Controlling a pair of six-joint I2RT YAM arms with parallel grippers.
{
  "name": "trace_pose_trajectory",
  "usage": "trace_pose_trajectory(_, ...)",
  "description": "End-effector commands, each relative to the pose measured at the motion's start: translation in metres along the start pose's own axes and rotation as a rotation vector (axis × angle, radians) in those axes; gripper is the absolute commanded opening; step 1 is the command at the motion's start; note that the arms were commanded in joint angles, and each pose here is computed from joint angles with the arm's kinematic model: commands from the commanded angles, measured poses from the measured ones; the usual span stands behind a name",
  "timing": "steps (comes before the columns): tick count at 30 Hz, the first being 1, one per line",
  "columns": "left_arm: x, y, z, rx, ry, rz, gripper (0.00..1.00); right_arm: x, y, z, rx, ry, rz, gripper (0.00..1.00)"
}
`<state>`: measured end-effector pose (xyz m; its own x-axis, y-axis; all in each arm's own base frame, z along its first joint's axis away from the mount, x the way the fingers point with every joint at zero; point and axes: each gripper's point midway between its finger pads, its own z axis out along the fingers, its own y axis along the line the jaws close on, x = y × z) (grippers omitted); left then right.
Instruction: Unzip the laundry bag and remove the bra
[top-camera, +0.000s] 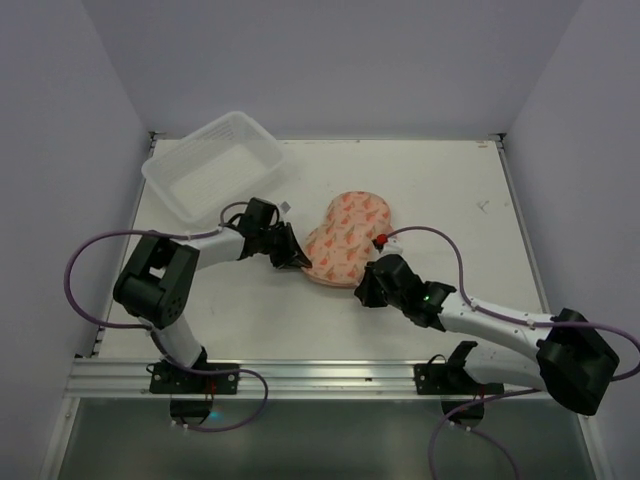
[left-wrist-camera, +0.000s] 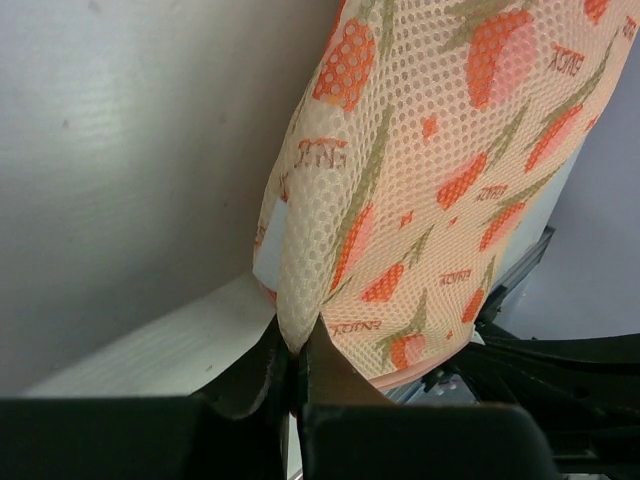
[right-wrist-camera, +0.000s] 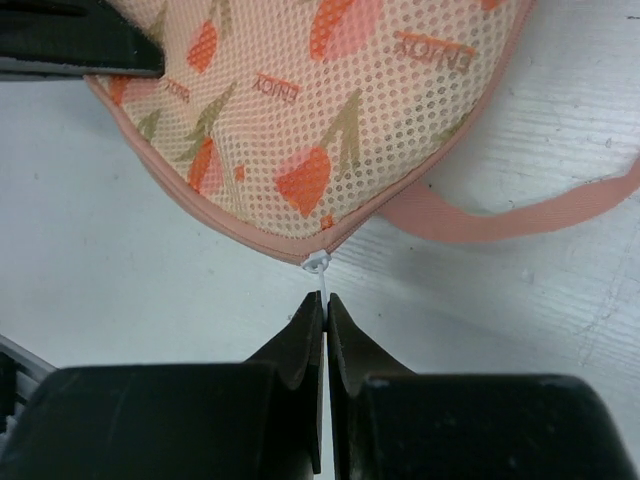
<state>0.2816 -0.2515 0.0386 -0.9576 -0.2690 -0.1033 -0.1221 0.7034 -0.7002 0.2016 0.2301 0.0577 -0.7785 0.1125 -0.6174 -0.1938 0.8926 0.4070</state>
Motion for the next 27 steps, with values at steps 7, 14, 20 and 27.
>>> trace_pose_trajectory(7, -0.092, -0.009, 0.008, -0.097, -0.087, 0.191, 0.09, 0.004, 0.021, 0.007, -0.074, 0.066, 0.023, 0.0)
trace_pose_trajectory(14, -0.088, -0.033, -0.006, -0.02, -0.108, 0.084, 0.85, -0.028, 0.081, 0.042, -0.212, 0.061, 0.015, 0.0)
trace_pose_trajectory(20, -0.043, -0.016, -0.022, 0.03, -0.125, -0.054, 1.0, -0.034, 0.103, 0.06, -0.244, 0.084, -0.003, 0.0)
trace_pose_trajectory(27, -0.025, -0.035, -0.005, 0.099, -0.104, -0.025, 0.86, -0.037, 0.113, 0.062, -0.269, 0.081, -0.035, 0.0)
